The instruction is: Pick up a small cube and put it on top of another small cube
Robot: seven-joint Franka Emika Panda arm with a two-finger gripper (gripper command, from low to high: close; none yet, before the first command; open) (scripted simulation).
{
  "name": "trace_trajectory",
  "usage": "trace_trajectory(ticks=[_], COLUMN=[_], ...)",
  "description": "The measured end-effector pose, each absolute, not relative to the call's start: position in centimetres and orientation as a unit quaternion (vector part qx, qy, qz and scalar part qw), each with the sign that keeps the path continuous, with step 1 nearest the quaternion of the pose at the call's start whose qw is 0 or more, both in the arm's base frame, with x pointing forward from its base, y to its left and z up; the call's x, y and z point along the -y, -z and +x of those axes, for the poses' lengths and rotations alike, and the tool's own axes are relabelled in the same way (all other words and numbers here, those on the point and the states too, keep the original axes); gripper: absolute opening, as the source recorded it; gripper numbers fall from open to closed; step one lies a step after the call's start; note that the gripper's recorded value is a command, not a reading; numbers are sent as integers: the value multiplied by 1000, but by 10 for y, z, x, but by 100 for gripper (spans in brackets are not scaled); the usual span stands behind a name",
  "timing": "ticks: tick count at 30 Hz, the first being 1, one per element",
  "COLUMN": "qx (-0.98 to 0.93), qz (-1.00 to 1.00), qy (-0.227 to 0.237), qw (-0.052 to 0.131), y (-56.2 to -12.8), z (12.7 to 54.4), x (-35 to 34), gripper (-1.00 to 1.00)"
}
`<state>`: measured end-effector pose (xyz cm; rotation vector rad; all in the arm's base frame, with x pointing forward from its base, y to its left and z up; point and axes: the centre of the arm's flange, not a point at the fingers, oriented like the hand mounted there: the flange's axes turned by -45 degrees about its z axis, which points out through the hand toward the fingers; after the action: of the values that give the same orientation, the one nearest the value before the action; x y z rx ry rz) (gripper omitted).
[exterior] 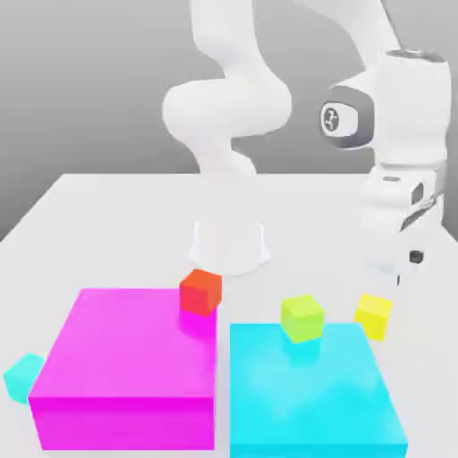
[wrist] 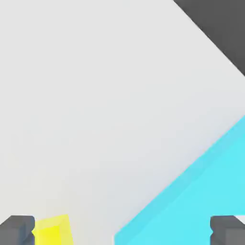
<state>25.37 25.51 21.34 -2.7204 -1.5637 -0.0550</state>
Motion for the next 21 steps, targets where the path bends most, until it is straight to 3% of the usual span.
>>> trace_trajectory(ticks=[7,8,15,21], qx=[516,516,516,518], qz=[-857,-857,-856,-856], qy=[0,0,0,0], qw=[1,1,0,-1], y=[-144,-136,-134,-180], z=[237,237,237,237], x=[-255,-255,-254,-256], gripper=[0,-100,-100,-100])
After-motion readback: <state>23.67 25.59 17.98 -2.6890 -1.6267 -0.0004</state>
